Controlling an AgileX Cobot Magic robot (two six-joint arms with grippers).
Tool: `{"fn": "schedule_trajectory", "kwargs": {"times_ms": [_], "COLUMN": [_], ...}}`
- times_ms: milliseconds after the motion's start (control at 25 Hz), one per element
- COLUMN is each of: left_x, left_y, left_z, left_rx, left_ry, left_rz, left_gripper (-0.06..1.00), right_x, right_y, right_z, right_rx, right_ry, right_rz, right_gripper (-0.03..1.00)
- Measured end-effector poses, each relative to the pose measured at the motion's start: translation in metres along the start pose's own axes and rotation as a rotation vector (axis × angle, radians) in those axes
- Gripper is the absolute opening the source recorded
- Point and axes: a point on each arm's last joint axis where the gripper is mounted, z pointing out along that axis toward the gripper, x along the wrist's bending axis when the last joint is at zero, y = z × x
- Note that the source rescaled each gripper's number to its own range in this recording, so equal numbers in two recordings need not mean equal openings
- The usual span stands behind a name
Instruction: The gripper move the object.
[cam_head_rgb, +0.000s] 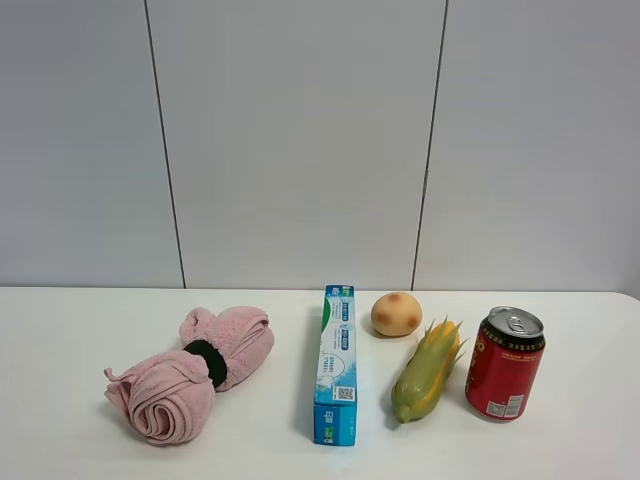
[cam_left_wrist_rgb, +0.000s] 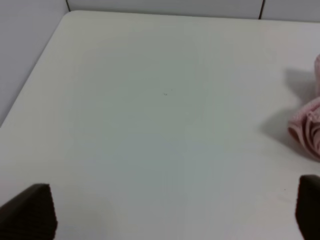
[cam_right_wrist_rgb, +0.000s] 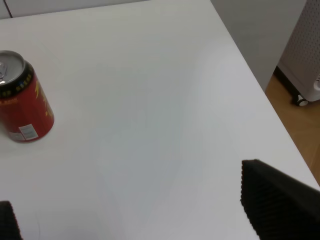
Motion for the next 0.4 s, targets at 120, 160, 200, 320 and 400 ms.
{"fn": "schedule_trajectory", "kwargs": {"times_ms": [120,160,200,320,400], "left_x": [0.0,0.0,0.0,0.0,0.0], "left_y": [0.0,0.0,0.0,0.0,0.0], "left_z": [0.0,0.0,0.0,0.0,0.0], "left_rx": [0.0,0.0,0.0,0.0,0.0], "left_ry": [0.0,0.0,0.0,0.0,0.0], "left_rz": [0.0,0.0,0.0,0.0,0.0], "left_gripper": [1.0,1.0,1.0,1.0,1.0], "right_x": [0.0,0.0,0.0,0.0,0.0], "right_y": [0.0,0.0,0.0,0.0,0.0], "right_z": [0.0,0.0,0.0,0.0,0.0], "right_rx": [0.0,0.0,0.0,0.0,0.0], "right_ry": [0.0,0.0,0.0,0.0,0.0], "right_rz": [0.0,0.0,0.0,0.0,0.0], "right_gripper": [0.69,0.69,0.69,0.69,0.69]}}
